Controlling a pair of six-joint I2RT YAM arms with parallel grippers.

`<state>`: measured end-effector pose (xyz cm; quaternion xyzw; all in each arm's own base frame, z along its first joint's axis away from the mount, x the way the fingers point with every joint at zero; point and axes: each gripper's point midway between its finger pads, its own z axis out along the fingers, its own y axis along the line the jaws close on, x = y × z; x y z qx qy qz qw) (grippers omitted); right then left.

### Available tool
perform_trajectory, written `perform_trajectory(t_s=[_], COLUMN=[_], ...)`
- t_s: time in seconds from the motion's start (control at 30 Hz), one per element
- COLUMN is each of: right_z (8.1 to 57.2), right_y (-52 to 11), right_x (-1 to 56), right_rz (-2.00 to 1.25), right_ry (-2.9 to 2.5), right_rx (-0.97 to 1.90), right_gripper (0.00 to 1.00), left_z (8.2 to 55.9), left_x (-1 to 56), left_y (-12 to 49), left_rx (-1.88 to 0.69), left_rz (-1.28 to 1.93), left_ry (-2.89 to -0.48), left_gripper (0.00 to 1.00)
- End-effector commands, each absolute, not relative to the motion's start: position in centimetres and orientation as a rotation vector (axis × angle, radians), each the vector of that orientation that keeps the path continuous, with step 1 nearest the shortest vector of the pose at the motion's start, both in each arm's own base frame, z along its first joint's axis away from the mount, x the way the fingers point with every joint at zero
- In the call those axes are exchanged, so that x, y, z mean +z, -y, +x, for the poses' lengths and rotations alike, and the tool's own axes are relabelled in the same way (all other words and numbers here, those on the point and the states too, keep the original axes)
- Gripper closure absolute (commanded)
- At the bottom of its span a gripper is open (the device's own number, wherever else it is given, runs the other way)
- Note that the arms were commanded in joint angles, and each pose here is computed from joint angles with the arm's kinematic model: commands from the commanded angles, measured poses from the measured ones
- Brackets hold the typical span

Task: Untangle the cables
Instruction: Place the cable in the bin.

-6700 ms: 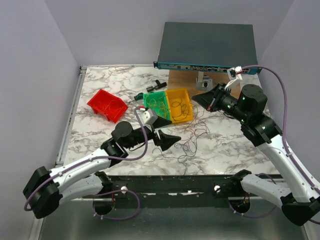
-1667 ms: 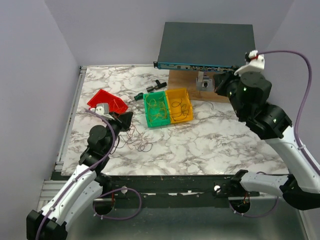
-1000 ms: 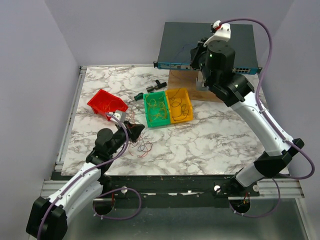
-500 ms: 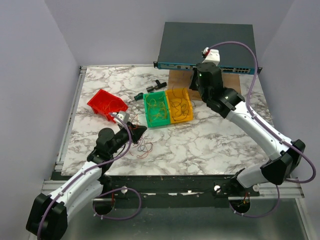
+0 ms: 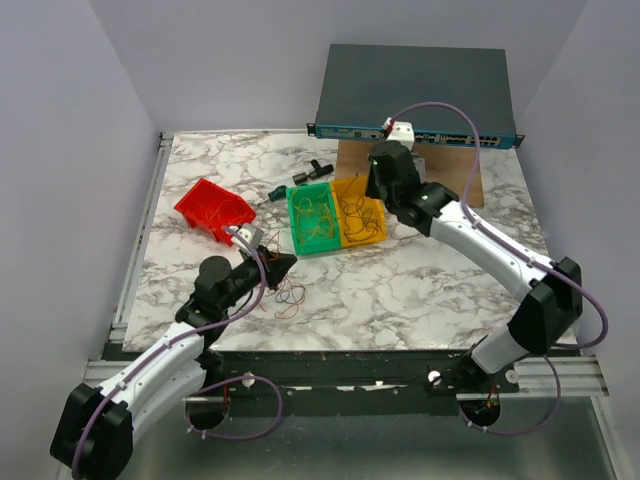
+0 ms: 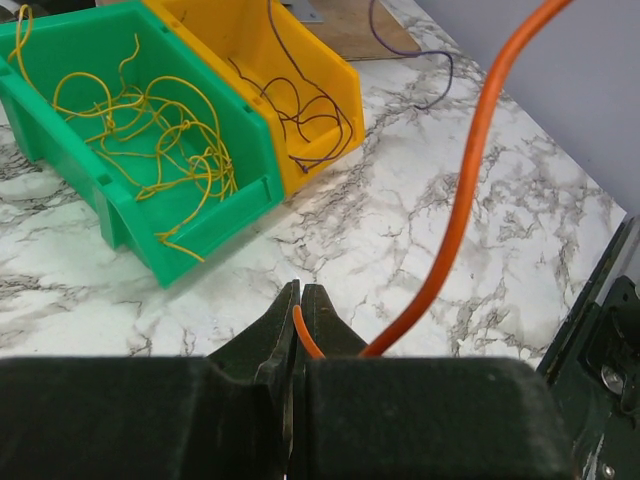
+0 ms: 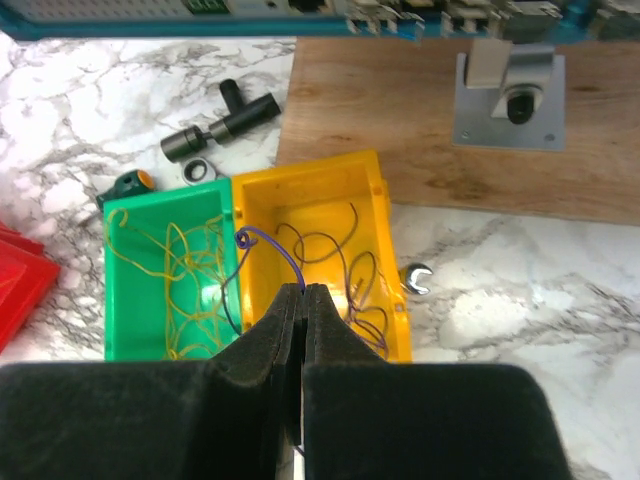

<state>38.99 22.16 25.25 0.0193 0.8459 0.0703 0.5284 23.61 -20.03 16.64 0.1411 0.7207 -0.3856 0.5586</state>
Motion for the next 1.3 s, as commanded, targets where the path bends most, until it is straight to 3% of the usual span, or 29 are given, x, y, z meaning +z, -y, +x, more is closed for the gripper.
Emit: perform_trajectory(t_s=[0.0, 0.2, 0.6, 1.0, 1.17, 1.27], right_z=[42.1, 44.4, 43.9, 47.6, 47.7, 47.4], right_y=[-23.9, -24.1, -21.6, -23.5, -23.0, -22.9], right_x=[27.1, 23.8, 13.1, 5.9, 5.6, 8.3], right_rz=[0.059, -0.001, -0.023, 0.009, 0.06, 0.076], right_ry=[-1.956, -1.967, -2.079, -2.186, -2.196, -2.16], right_rx=[0.175, 0.035, -0.202, -0.158, -0.147, -0.109], right_gripper=[0.99, 0.99, 0.99, 0.99, 0.99, 0.89], left_z=[23.6, 23.6, 23.8, 23.7, 23.6, 23.7], left_x=[17.6, 17.8, 17.2, 17.1, 17.2, 17.2], left_y=[20.5, 20.5, 20.9, 21.1, 21.1, 21.1], left_rx=[-0.906, -0.89, -0.879, -0.87, -0.871, -0.869], left_rz=[0.376, 0.381, 0.396, 0.405, 0.41, 0.409], left_ry=[-1.67, -1.667, -1.694, -1.696, -1.694, -1.693], left_gripper=[1.0, 1.0, 1.0, 1.0, 1.0, 1.0])
